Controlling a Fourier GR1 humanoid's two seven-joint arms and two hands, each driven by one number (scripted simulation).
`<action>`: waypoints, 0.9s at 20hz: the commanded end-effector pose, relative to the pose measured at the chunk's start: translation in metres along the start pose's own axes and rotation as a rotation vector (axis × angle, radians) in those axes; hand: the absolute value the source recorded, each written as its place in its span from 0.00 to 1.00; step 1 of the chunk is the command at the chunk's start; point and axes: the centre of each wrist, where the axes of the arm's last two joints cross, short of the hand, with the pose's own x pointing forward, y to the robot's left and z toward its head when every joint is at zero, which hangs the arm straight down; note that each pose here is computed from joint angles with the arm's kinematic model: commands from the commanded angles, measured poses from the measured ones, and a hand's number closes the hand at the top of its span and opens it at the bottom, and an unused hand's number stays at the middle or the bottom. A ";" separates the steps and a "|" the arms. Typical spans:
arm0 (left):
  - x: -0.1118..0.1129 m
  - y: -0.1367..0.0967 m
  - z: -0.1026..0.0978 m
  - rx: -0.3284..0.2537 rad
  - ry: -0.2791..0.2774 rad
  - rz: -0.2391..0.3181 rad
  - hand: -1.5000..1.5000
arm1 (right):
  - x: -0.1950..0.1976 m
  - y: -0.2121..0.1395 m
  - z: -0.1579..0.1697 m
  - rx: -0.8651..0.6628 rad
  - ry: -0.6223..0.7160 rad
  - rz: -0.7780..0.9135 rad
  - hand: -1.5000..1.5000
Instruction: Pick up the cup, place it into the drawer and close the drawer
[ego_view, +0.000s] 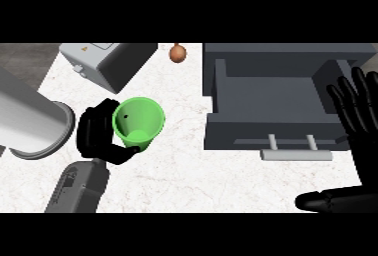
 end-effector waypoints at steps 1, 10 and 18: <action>0.043 -0.021 -0.035 -0.046 -0.001 0.060 1.00 | 0.002 0.011 -0.009 -0.014 -0.014 0.011 0.00; 0.084 -0.101 -0.101 -0.052 -0.016 0.010 1.00 | 0.015 0.002 -0.003 0.007 -0.038 0.038 0.00; 0.081 -0.135 -0.128 -0.074 -0.012 -0.090 1.00 | 0.001 0.001 -0.011 -0.009 -0.009 0.011 0.00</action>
